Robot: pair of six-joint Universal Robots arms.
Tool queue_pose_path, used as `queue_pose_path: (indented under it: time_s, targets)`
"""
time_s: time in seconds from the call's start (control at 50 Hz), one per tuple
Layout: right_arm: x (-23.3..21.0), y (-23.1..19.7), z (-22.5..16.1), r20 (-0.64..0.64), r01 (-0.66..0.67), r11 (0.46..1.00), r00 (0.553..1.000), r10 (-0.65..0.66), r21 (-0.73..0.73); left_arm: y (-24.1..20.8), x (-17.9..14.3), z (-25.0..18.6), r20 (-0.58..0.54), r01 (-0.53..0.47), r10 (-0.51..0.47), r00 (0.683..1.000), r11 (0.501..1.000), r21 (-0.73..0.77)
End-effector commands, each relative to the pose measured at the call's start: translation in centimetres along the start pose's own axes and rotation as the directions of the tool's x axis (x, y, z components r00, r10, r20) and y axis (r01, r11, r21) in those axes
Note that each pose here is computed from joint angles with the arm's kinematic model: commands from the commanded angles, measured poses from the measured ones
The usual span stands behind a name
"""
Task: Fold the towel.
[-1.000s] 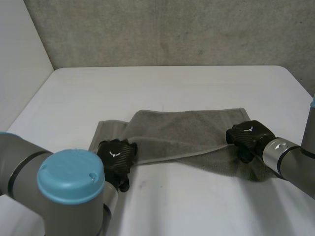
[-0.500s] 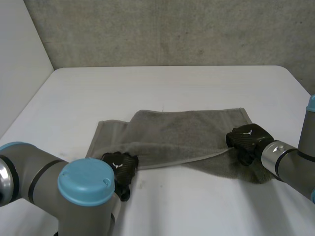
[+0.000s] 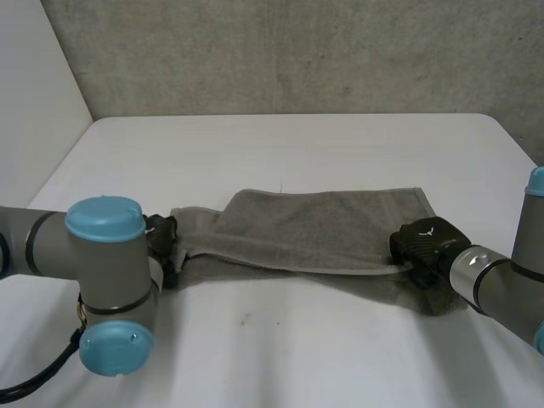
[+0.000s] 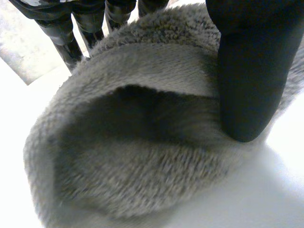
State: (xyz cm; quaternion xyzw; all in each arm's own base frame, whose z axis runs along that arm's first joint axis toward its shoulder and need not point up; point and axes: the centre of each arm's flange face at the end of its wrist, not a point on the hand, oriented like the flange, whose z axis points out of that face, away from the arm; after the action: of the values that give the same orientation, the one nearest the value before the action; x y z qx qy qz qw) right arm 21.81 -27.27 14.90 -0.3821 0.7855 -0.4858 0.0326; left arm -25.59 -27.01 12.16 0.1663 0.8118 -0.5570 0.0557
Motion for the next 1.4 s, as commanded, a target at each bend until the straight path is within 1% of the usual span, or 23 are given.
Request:
queue_pose_path:
  time_s: [0.02, 0.28, 0.36, 0.4, 0.42, 0.46, 0.52, 0.56, 0.62, 0.74, 0.84, 0.94, 1.14, 1.28, 1.4]
  targets:
    - [-0.2, 0.4, 0.2, 0.010, 0.017, 1.000, 1.000, -0.017, -0.014, 0.0, -1.4, 0.8, 0.039, -0.027, 0.027, 0.999, 1.000, -0.012]
    - [-0.1, 0.3, 0.3, 0.009, 0.018, 1.000, 1.000, -0.018, -0.012, -1.1, -1.9, -0.4, 0.031, -0.015, 0.015, 0.999, 1.000, 0.019]
    - [-0.2, 0.4, 0.3, 0.010, 0.019, 1.000, 1.000, -0.019, -0.014, -1.7, -1.9, -1.1, -0.008, -0.012, 0.012, 1.000, 0.999, 0.045]
    - [-0.2, 0.4, 0.3, 0.010, 0.019, 1.000, 1.000, -0.018, -0.015, -2.4, -1.8, -2.2, -0.062, -0.006, 0.011, 0.998, 0.997, 0.072]
    - [-0.2, 0.4, 0.3, 0.012, 0.019, 1.000, 1.000, -0.019, -0.016, -2.4, -1.8, -2.2, -0.062, -0.006, 0.011, 0.998, 0.997, 0.072]
    - [-0.2, 0.4, 0.2, 0.011, 0.018, 1.000, 1.000, -0.018, -0.016, -2.8, -1.5, -3.3, -0.125, -0.001, 0.013, 0.992, 0.995, 0.099]
    - [-0.2, 0.4, 0.2, 0.011, 0.018, 1.000, 1.000, -0.018, -0.016, -2.9, -1.4, -3.7, -0.152, 0.002, 0.015, 0.988, 0.994, 0.111]
    - [-0.2, 0.4, 0.2, 0.011, 0.018, 1.000, 1.000, -0.018, -0.016, -2.9, -1.0, -3.9, -0.193, 0.006, 0.020, 0.981, 0.991, 0.134]
    - [-0.2, 0.4, 0.2, 0.012, 0.019, 1.000, 1.000, -0.018, -0.018, -2.6, -0.8, -3.8, -0.203, 0.005, 0.025, 0.979, 0.989, 0.146]
    - [-0.3, 0.5, 0.2, 0.013, 0.018, 1.000, 1.000, -0.018, -0.019, -2.1, -0.9, -3.2, -0.189, -0.026, 0.054, 0.981, 0.989, 0.148]
    - [-0.3, 0.5, 0.2, 0.013, 0.018, 1.000, 1.000, -0.018, -0.019, -1.1, -1.0, -2.2, -0.167, -0.094, 0.117, 0.979, 0.986, 0.139]
    - [-0.3, 0.5, 0.2, 0.013, 0.018, 1.000, 1.000, -0.018, -0.019, -0.9, -1.1, -1.8, -0.148, -0.124, 0.146, 0.978, 0.981, 0.146]
    - [-0.2, 0.5, 0.3, 0.011, 0.019, 1.000, 1.000, -0.019, -0.016, -1.6, -2.6, -1.6, -0.072, -0.126, 0.137, 0.988, 0.981, 0.147]
    - [-0.2, 0.4, 0.3, 0.009, 0.021, 1.000, 1.000, -0.021, -0.016, -2.2, -3.0, -2.6, -0.064, -0.120, 0.132, 0.989, 0.978, 0.171]
    - [0.3, -0.2, 0.1, -0.005, 0.037, 0.999, 0.999, -0.037, -0.005, -3.8, -3.5, -4.2, -0.060, -0.103, 0.120, 0.991, 0.969, 0.226]
